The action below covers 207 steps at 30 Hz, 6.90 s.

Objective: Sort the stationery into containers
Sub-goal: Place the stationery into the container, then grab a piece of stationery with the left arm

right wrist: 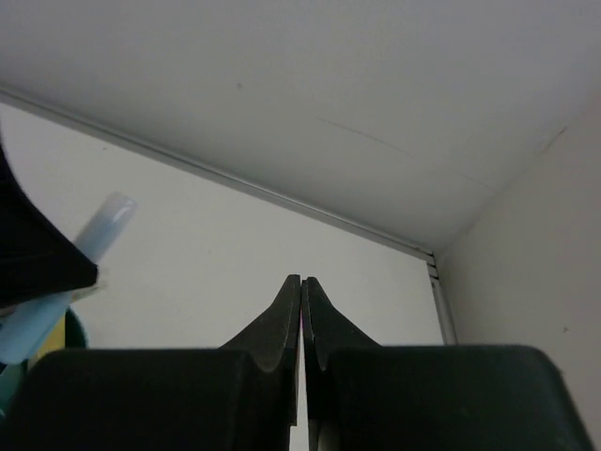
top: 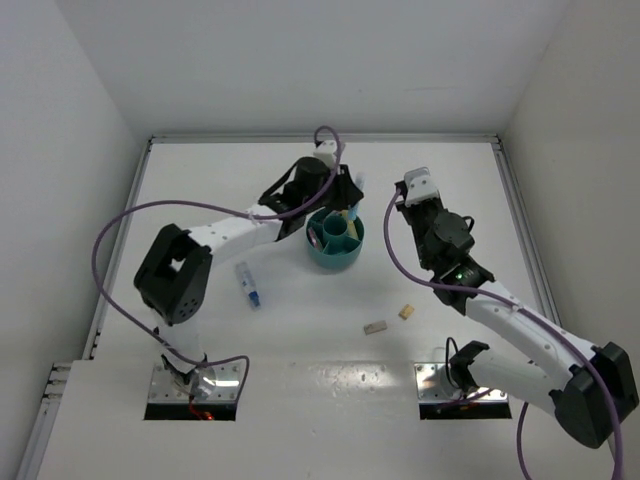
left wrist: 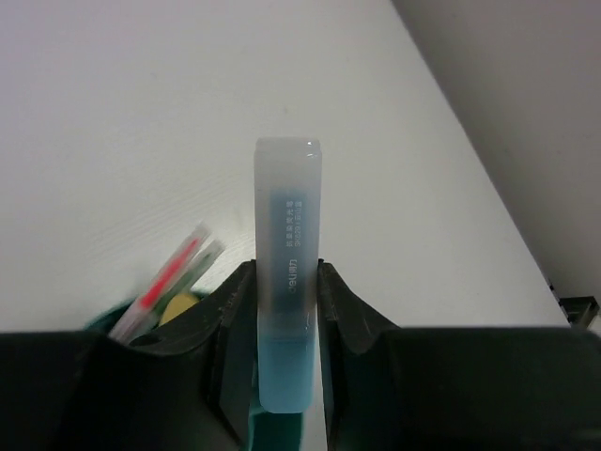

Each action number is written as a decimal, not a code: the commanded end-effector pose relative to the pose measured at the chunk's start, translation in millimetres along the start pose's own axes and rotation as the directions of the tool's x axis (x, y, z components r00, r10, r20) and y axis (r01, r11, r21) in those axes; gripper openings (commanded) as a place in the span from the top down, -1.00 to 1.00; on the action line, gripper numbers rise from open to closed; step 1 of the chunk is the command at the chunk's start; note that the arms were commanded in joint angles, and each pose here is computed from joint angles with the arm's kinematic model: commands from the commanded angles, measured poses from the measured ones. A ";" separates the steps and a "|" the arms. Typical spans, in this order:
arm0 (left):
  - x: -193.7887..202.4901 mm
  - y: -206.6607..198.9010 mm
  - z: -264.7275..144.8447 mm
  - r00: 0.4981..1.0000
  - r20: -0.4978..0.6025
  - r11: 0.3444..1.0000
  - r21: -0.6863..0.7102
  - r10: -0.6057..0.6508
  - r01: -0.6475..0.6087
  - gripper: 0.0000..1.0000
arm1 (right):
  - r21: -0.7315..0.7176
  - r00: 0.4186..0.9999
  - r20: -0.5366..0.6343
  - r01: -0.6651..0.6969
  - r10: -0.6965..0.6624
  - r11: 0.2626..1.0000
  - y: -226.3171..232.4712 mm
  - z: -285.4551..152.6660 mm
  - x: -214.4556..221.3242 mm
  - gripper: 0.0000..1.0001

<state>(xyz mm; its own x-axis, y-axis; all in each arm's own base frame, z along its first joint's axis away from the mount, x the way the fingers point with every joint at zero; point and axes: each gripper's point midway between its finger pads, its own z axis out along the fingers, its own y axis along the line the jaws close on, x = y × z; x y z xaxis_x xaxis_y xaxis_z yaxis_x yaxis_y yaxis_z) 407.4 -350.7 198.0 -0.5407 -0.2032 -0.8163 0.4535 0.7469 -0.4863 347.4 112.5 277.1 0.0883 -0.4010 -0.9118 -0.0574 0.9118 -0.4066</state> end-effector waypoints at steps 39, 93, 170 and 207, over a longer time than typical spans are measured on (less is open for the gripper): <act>31.6 -28.7 19.4 0.884 0.391 0.905 0.223 0.257 -0.362 1.00 | 0.015 0.999 0.043 -0.022 0.021 1.000 -4.4 -2.7 -0.9 1.00; 12.6 87.7 -266.1 0.898 0.417 0.847 -0.420 -0.138 0.325 -0.64 | -0.675 0.963 -0.235 -0.065 -0.131 0.735 146.7 29.0 28.2 1.00; 159.9 167.9 -209.2 0.836 0.116 0.464 -0.787 -0.537 0.407 -0.50 | -0.451 0.950 -0.309 -0.101 -0.049 0.887 75.8 17.7 38.4 0.90; 174.0 190.3 -198.1 0.829 -0.031 0.501 -0.809 -0.559 0.308 0.75 | -0.411 0.966 -0.259 -0.084 -0.028 0.908 63.7 18.0 26.5 0.90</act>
<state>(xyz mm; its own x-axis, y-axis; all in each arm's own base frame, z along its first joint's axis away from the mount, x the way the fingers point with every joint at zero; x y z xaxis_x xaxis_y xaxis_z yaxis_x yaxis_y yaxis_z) 250.4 -101.2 7.4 -0.7120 -0.5599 -0.4238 -0.5532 0.8190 -0.1526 360.5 162.3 211.8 -0.2126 -0.4681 -0.8577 -0.4991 0.8067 -0.3165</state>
